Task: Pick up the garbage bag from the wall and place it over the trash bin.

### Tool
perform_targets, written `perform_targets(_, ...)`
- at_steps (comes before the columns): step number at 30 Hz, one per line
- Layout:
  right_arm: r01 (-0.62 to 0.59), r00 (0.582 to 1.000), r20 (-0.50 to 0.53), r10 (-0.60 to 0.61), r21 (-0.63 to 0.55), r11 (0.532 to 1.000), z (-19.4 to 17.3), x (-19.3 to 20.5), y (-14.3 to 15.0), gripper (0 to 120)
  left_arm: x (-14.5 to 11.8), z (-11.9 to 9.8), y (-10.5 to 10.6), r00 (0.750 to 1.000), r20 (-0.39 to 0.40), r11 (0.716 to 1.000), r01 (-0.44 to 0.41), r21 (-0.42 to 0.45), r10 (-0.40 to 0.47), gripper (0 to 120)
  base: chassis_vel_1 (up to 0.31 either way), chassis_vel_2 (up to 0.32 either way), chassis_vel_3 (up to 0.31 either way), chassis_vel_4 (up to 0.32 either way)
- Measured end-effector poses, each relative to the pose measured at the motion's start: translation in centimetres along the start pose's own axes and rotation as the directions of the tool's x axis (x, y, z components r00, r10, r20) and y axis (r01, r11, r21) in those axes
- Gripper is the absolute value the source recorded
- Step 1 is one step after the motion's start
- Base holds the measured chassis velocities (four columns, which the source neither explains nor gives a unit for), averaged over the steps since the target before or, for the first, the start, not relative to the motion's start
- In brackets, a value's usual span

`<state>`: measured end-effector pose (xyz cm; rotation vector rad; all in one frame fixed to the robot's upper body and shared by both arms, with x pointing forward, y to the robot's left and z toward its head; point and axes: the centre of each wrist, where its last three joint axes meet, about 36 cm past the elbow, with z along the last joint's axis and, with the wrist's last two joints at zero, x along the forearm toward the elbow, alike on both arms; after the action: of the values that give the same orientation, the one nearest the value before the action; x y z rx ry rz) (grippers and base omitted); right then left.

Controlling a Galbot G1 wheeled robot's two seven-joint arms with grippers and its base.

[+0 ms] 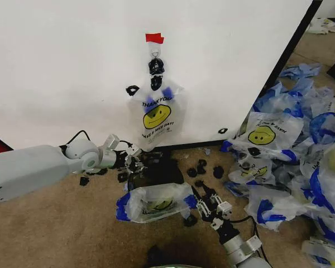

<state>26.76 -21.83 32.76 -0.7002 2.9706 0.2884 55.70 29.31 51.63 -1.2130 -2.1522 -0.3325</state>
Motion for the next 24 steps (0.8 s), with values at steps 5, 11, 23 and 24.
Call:
perform_targets(5, 0.001, 1.0, 0.002, -0.001, 0.0, 1.0, 0.0, -0.1, 0.0, 34, 0.0, 0.3, 0.0, 1.0, 0.009, 1.0, 0.004, 0.001, -0.004, 0, 0.0, 0.0, 0.0, 0.0)
perform_targets(11, 0.003, 1.0, 0.002, -0.003, 0.002, 1.0, 0.1, -0.1, 0.1, 32, 0.5, 0.4, -0.6, 1.0, 0.021, 1.0, 0.023, 0.011, -0.023, 0, 0.0, 0.0, 0.0, 0.0)
perform_targets(23, 0.01, 1.0, 0.015, -0.01, 0.009, 1.0, -0.6, -0.3, 0.0, 27, 2.6, 1.3, -2.4, 0.99, 0.068, 0.989, 0.12, 0.082, -0.126, 0, 0.0, 0.0, 0.0, 0.0)
perform_targets(24, 0.01, 1.0, 0.016, -0.011, 0.008, 1.0, -0.7, -0.3, 0.0, 27, 2.5, 1.4, -2.5, 0.989, 0.069, 0.989, 0.121, 0.083, -0.127, 0, 0.0, 0.0, 0.0, 0.0)
